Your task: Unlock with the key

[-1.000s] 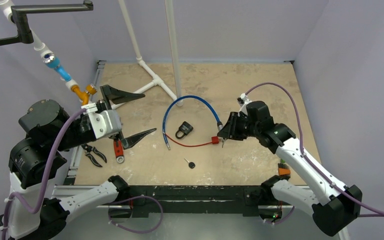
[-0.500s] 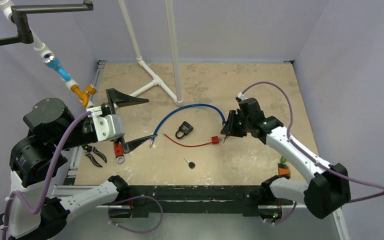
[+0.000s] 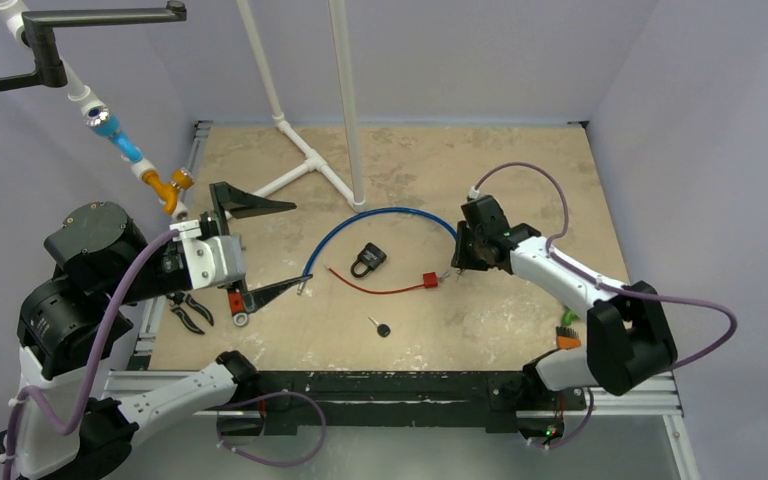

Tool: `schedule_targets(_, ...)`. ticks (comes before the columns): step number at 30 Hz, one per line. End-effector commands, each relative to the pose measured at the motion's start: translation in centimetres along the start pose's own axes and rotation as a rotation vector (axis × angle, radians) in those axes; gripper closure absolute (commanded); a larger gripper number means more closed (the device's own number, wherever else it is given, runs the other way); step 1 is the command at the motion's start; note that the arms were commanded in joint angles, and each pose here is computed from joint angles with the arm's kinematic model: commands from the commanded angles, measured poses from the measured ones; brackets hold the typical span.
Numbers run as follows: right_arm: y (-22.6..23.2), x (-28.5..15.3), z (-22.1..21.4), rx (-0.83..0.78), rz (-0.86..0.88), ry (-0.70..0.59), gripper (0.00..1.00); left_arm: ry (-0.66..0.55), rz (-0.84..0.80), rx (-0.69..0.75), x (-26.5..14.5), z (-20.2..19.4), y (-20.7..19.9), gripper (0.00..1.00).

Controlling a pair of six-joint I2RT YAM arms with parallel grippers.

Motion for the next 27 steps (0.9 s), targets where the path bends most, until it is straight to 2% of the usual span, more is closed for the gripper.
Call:
schedule_targets(1, -0.7, 1.6, 1.7, -0.008, -0.094, -0.052, 0.96, -0.018, -0.015, 0.014, -0.1, 0.3, -0.2, 0.08)
schedule_targets(4, -1.1, 2.6, 1.7, -0.018, -0.149, -0.04, 0.9, -0.009, -0.011, 0.012, -0.2, 0.1, -0.2, 0.1)
schedule_targets(9, -1.2, 3.0, 2.2, -0.021, -0.169, -0.044, 0.55, 0.04, 0.035, -0.005, -0.1, -1.5, 0.2, 0.06)
schedule_targets(11, -1.0, 2.7, 2.6, -0.016, -0.162, -0.054, 0.38, 0.118, 0.085, -0.031, 0.1, -2.8, 0.8, 0.03)
schedule_targets(14, -0.9, 1.7, 3.3, -0.004, -0.157, -0.087, 0.22, 0.269, 0.148, -0.086, 0.3, -5.2, 1.6, 0.0)
schedule_targets(17, -0.9, 0.2, 4.2, 0.0, -0.16, -0.138, 0.18, 0.342, 0.134, -0.117, 0.4, -6.9, 1.3, 0.0)
schedule_targets(23, 2.5, -4.6, 3.8, -0.069, 0.054, -0.297, 0.16, 0.386, 0.208, -0.212, 0.4, -8.7, 1.7, 0.0)
schedule_targets(25, 4.6, -5.8, 2.6, -0.139, 0.121, -0.328, 0.16, 0.45, 0.256, -0.264, 0.6, -9.7, 2.3, 0.0)
schedule_targets(27, 6.6, -6.4, 1.0, -0.189, 0.193, -0.325, 0.15, 0.575, 0.324, -0.336, 0.8, -11.3, 3.4, 0.0)
Point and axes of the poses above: each gripper's point midway between its finger pads, its own x axis out along the fingers, its own y axis along the line the jaws close on, z = x × y, the point moved 7 cm from there along -x, back along the fingers, and after that the axes turned 13 degrees about -x, right-handed, at the moved point
